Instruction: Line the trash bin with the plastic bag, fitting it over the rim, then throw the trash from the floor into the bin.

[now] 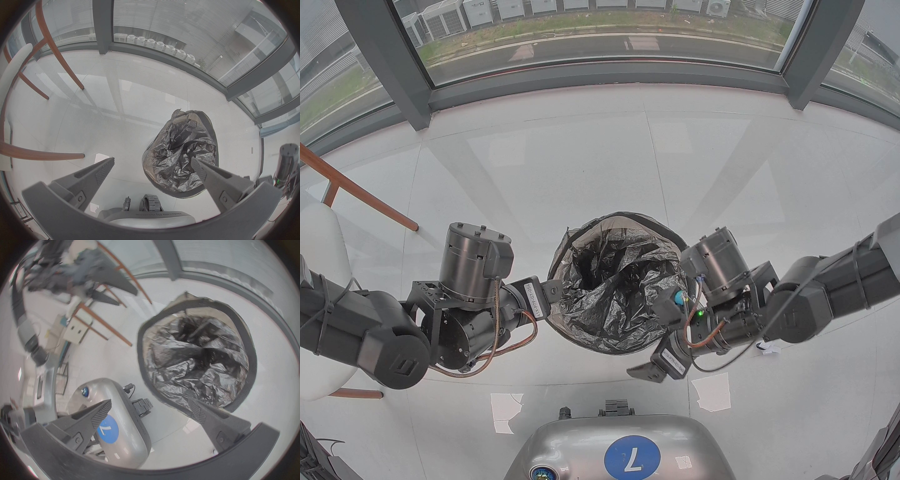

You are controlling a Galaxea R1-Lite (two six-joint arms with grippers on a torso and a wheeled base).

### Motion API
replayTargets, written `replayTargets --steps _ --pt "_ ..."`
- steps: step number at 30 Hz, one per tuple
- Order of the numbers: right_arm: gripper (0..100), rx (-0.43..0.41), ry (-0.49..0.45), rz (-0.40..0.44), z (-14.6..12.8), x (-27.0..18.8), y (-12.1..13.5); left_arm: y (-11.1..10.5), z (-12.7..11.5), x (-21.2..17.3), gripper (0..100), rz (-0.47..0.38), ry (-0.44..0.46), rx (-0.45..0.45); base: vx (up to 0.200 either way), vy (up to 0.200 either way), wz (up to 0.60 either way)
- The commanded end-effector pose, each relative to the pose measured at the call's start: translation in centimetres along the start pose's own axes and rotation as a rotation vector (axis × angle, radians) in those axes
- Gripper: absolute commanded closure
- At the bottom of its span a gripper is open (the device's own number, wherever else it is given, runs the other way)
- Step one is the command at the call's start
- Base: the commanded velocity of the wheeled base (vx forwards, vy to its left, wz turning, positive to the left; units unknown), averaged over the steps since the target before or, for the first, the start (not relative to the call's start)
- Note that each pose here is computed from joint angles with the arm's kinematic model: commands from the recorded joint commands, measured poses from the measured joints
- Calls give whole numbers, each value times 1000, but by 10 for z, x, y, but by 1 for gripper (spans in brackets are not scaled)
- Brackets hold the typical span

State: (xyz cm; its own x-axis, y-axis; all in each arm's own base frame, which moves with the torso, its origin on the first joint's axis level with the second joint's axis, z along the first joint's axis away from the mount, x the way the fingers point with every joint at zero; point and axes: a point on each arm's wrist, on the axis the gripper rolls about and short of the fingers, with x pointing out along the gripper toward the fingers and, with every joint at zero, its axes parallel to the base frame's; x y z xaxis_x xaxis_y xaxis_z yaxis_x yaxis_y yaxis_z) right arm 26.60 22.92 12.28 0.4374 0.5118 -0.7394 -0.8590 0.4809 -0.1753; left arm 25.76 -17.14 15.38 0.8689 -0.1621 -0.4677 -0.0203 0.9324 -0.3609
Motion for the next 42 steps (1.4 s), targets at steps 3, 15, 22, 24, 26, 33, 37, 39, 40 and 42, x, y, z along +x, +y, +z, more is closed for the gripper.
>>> replayTargets --steps 3,15,22,24,26,33,37,39,40,42 --pt "0 95 -96 57 -8 -6 15 2 2 2 0 7 -5 -13 0 0 0" --pt "0 980 99 7 44 -24 38 3 1 3 0 11 -1 -12 0 0 0" --pt "0 1369 178 -41 50 -7 47 3 0 4 0 14 3 -10 0 0 0" --pt "0 1429 192 -62 48 -1 47 3 0 5 0 15 4 -10 0 0 0" --pt "0 1460 203 -73 45 2 48 3 0 5 0 14 3 -10 0 0 0" --pt "0 1485 253 -125 32 16 46 4 0 5 0 16 5 -9 0 0 0" --pt "0 1479 267 -175 23 25 45 4 0 5 0 16 3 -10 0 0 0" --pt "0 1482 258 -185 23 31 44 4 0 5 0 17 2 -9 0 0 0" --pt "0 1483 249 -185 23 34 43 4 0 5 0 17 2 -7 0 0 0" --pt "0 1490 219 -185 23 39 39 3 0 5 0 16 3 -8 0 0 0"
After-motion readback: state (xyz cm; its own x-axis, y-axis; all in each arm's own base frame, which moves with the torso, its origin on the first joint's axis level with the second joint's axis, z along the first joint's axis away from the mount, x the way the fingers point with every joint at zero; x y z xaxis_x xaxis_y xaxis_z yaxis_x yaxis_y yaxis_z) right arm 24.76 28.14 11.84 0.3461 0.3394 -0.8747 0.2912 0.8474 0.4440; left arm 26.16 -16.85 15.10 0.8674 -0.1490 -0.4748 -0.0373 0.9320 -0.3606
